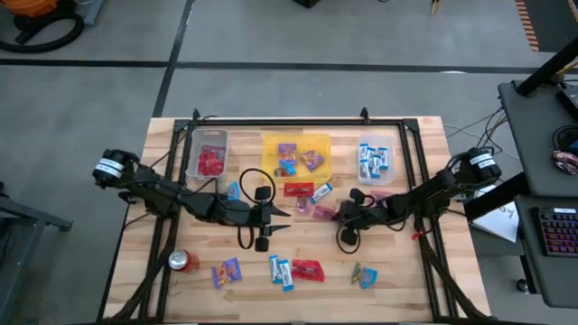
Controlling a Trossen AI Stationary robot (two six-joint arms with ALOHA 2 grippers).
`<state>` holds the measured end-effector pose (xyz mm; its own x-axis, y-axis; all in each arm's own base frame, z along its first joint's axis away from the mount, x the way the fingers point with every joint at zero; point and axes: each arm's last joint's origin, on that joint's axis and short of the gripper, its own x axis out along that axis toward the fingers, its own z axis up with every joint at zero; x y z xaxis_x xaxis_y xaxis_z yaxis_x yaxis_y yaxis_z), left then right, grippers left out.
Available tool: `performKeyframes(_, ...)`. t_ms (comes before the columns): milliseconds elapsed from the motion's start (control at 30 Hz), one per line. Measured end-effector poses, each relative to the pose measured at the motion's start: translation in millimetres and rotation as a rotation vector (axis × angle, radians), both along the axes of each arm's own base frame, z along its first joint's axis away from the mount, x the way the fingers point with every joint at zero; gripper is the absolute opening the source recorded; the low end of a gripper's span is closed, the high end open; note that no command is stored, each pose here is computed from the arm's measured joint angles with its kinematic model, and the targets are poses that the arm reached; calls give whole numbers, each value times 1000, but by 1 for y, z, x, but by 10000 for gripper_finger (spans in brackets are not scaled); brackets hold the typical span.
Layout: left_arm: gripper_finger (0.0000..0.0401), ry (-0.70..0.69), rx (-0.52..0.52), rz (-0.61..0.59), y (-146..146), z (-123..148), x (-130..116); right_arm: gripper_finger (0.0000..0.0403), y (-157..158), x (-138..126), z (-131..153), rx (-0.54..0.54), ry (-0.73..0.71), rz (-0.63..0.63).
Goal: Sort candy
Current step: Put the red gummy into the gray bin
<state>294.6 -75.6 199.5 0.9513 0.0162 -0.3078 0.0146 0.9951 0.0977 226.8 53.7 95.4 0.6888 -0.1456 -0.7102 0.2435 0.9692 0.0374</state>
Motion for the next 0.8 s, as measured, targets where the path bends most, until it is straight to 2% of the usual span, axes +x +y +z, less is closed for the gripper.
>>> performKeyframes(133, 123, -22, 2, 5, 1, 2, 1, 19, 1, -1, 9, 6, -33, 26)
performKeyframes(400, 123, -107, 4, 5, 3, 10, 3, 18, 3, 3, 39, -12, -225, 58)
performKeyframes(600, 124, -121, -1, 17, 7, 11, 4, 18, 8, 6, 57, -139, -369, 103)
performKeyframes(800, 124, -130, -61, 69, 18, 12, 7, 18, 14, 12, 72, -290, -526, 136)
